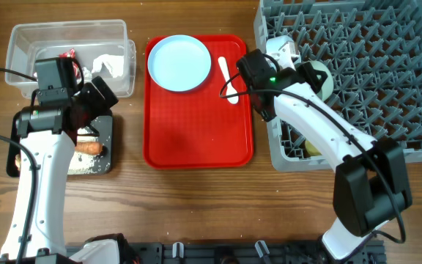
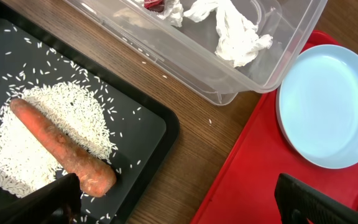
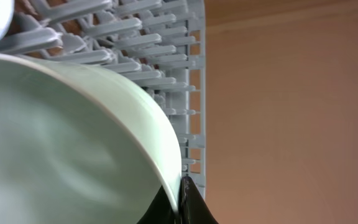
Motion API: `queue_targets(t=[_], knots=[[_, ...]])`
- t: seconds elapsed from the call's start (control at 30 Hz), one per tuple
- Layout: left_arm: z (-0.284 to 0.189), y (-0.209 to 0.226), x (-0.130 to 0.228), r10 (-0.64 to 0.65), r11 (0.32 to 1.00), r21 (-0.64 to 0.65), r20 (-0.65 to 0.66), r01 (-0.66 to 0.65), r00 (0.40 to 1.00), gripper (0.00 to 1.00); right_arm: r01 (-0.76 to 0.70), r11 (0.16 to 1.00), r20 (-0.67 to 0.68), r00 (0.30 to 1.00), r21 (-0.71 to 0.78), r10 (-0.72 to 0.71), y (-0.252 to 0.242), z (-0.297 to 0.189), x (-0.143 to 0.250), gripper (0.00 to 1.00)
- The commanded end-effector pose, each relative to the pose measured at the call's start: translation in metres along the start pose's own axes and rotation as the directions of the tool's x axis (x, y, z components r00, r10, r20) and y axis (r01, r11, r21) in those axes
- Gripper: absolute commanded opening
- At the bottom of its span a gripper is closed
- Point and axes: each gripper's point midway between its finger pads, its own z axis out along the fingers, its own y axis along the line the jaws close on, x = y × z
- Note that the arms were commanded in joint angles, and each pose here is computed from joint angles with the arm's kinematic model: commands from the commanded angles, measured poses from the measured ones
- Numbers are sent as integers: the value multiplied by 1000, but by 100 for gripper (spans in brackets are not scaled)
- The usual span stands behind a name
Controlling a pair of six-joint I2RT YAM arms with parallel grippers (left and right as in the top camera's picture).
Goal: Sort waste into correct bins and load items into the dishwasher rack
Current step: 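Move the right gripper to the light-blue plate and grasp its edge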
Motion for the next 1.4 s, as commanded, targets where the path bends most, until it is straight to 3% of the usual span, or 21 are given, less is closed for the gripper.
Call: queue_targets(t=[0.0, 0.03, 0.1, 0.23, 0.3, 0.47, 0.6, 0.73, 0.83, 0.87, 0.93, 1.03, 1.07, 1.1, 1.23, 1.37], knots=[[-10, 0, -11, -21, 1000, 6, 43, 21, 999, 100, 109, 985, 47, 994, -134, -103, 37, -16, -5, 9], [-10, 0, -11, -21, 1000, 5, 43, 21, 999, 100, 138, 981, 67, 989, -134, -130, 40, -22, -7, 20], [-10, 0, -11, -21, 1000, 5, 43, 21, 999, 100, 180, 975, 107, 980, -133, -166, 46, -35, -12, 29], [-10, 0, -11, -22, 1000, 5, 43, 21, 999, 100, 218, 967, 179, 965, -131, -193, 57, -63, -20, 59], [-10, 0, -11, -21, 1000, 6, 43, 21, 999, 100, 232, 964, 209, 957, -130, -202, 62, -74, -22, 69], [-10, 0, -11, -21, 1000, 5, 43, 21, 999, 100, 208, 969, 230, 958, -134, -174, 63, -80, -28, 73], [-10, 0, -11, -22, 1000, 6, 43, 22, 999, 100, 53, 985, 232, 973, -165, -13, 41, -81, -42, 76], [-10, 0, -11, -22, 1000, 5, 43, 21, 999, 100, -52, 932, 289, 943, -360, 164, 23, -107, -73, 77], [-10, 0, -11, -21, 1000, 5, 43, 21, 999, 100, -14, 770, 340, 892, -638, 298, 36, -151, -98, 76], [-10, 0, -11, -21, 1000, 6, 43, 21, 999, 100, 29, 685, 354, 872, -728, 339, 44, -171, -106, 77], [-10, 0, -11, -21, 1000, 5, 43, 21, 999, 100, 177, 440, 383, 813, -881, 439, 63, -227, -122, 85], [-10, 0, -11, -22, 1000, 6, 43, 22, 999, 100, 353, 169, 384, 731, -920, 564, 72, -289, -137, 87], [-10, 0, -11, -21, 1000, 5, 43, 21, 999, 100, 319, 113, 318, 719, -941, 618, 71, -295, -148, 89], [-10, 0, -11, -21, 1000, 5, 43, 21, 999, 100, 205, 88, 212, 725, -975, 655, 73, -286, -162, 100], [-10, 0, -11, -21, 1000, 6, 43, 21, 999, 100, -77, 70, -8, 728, -995, 686, 102, -241, -183, 100], [-10, 0, -11, -21, 1000, 6, 43, 21, 999, 100, -330, 0, -261, 747, -944, 611, 163, -180, -181, 99]])
